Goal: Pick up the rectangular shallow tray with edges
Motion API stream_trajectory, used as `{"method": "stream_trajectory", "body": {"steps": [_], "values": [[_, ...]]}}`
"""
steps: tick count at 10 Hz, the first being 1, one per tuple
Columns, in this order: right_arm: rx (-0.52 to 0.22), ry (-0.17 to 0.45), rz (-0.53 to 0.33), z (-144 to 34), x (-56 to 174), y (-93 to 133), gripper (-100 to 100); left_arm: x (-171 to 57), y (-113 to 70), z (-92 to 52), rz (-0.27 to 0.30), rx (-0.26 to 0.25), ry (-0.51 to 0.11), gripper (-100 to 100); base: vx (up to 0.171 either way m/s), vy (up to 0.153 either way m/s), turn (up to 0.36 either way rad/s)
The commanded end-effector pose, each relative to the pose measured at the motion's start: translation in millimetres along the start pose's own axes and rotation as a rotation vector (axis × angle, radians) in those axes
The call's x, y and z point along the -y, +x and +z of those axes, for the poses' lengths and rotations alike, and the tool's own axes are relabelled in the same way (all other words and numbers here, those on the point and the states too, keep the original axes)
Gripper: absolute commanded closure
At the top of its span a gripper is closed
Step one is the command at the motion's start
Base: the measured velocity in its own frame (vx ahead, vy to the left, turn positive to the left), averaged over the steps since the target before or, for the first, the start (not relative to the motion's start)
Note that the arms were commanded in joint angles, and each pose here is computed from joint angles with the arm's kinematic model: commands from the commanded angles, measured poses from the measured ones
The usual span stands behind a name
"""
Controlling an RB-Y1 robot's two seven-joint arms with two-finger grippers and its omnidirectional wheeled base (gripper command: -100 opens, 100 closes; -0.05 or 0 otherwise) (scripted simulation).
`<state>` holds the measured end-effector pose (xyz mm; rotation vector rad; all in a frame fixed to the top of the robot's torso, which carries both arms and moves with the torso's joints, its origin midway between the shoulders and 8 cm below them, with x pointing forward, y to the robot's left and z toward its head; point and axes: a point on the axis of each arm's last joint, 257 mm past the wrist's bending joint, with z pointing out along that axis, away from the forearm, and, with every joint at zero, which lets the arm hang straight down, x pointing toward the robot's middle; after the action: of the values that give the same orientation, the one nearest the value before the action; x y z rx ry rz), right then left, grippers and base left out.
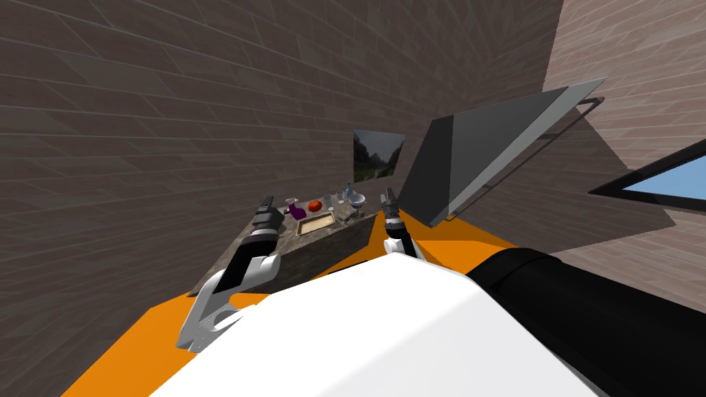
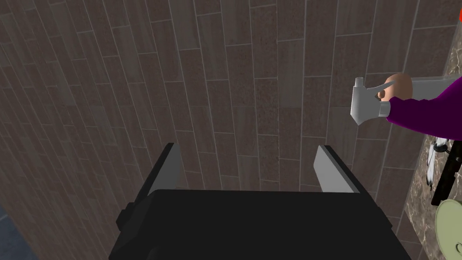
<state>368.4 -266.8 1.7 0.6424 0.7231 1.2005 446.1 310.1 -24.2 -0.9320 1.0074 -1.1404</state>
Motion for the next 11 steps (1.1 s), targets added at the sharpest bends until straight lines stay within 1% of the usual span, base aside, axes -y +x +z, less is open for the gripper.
{"method": "stream_trajectory", "body": {"steps": [1,5,9,10,11], "values": [[0.000,0.000,0.000,0.0,0.0,0.0,0,-11.6,-1.9,3.3,-0.012,0.008,-0.044,-100,-0.007,-0.012,-0.060],[0.000,0.000,0.000,0.0,0.0,0.0,0,-37.4,-6.6,6.8,-0.033,0.026,-0.149,-100,-0.010,-0.009,-0.061],[0.000,0.000,0.000,0.0,0.0,0.0,0,-62.4,-10.1,4.3,-0.043,0.042,-0.249,-100,-0.004,-0.006,-0.040],[0.000,0.000,0.000,0.0,0.0,0.0,0,-64.0,-10.3,3.9,-0.043,0.043,-0.256,-100,0.000,0.000,0.000],[0.000,0.000,0.000,0.0,0.0,0.0,0,-73.1,-11.8,3.6,-0.053,0.051,-0.294,-100,-0.005,-0.008,-0.082]]}}
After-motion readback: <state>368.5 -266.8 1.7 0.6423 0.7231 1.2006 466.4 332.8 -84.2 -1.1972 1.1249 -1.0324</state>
